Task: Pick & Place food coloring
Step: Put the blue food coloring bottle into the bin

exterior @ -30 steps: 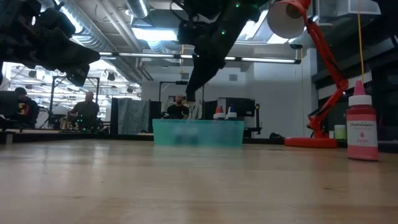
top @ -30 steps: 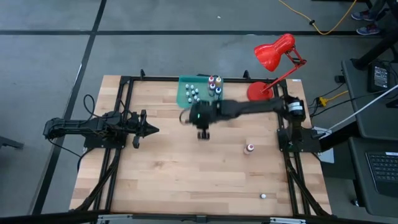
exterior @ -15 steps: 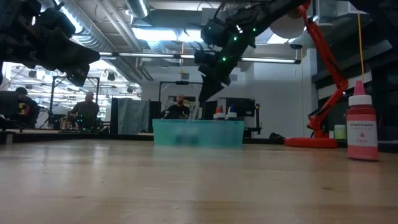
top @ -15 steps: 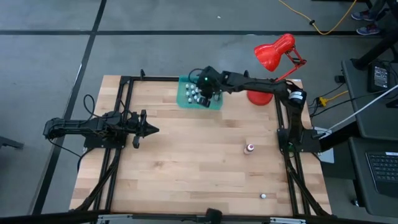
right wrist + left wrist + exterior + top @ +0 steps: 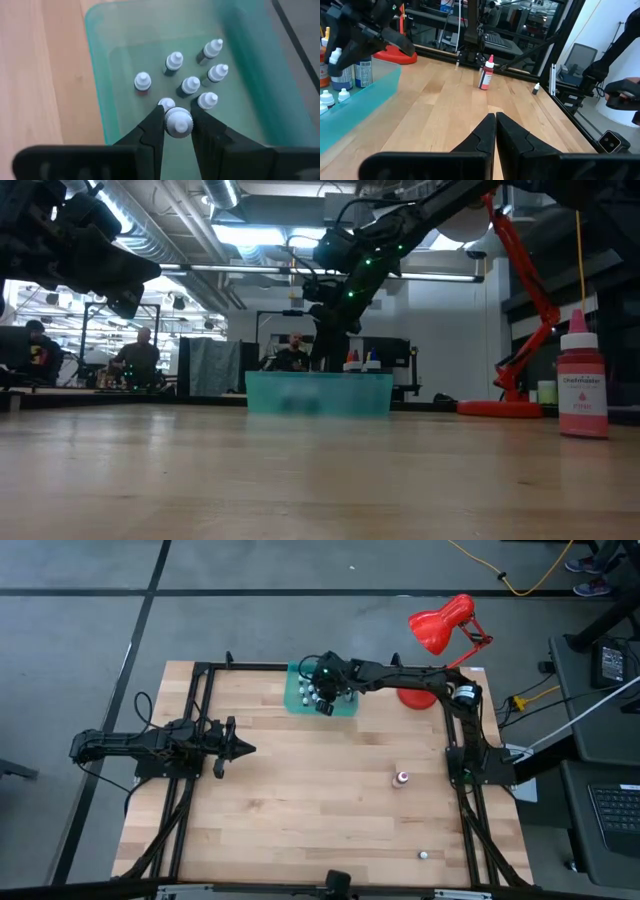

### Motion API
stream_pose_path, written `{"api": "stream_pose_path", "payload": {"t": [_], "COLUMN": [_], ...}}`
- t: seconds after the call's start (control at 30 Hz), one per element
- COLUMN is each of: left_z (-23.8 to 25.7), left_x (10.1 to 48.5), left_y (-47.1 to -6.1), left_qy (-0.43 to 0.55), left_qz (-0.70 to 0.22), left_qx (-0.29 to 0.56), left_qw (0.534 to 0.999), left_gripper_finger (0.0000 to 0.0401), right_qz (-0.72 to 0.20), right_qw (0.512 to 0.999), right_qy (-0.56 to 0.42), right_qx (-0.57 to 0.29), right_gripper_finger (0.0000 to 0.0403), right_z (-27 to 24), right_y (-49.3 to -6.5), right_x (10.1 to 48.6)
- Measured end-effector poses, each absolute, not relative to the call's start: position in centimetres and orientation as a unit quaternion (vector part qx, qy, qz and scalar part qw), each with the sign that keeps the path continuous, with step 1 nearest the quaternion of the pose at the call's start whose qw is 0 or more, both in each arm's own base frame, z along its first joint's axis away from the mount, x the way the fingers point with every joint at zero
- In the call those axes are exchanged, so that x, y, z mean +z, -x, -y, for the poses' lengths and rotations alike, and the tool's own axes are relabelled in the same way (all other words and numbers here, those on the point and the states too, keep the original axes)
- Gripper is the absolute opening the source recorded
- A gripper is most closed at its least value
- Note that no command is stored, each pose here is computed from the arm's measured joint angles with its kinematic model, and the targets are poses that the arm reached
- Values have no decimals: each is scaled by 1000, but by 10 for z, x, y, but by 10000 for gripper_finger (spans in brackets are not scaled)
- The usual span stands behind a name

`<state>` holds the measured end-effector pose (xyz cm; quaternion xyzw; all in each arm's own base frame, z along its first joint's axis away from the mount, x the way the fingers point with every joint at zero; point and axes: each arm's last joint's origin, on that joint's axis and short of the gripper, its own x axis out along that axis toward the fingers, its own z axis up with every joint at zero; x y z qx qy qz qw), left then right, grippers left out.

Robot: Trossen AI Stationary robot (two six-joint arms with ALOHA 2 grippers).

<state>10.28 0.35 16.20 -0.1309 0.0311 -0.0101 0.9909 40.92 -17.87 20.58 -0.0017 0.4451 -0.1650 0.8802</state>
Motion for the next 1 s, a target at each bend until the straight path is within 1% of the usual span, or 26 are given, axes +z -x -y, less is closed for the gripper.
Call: {"api": "stream_pose_path", "payload": {"t": [0.37, 0.7, 1.0], "left_z": [-4, -4, -4], "left_x": [162, 162, 162], "left_y": [-103, -103, -103], "left_qy": [131, 131, 131], "left_qz": [-31, -31, -31], "left_qx": [-10, -10, -10], "left_qw": [991, 991, 991], "left_gripper_finger": [10, 12, 10], "right_qz": [-464, -459, -459], "right_qw": [872, 869, 871], "right_qy": [-26, -30, -37], "right_qx": [-157, -182, -174], "right_gripper_finger": [85, 85, 85], "right_z": [191, 208, 210], "right_y": [-409, -406, -408], "right_x": [184, 176, 167]}}
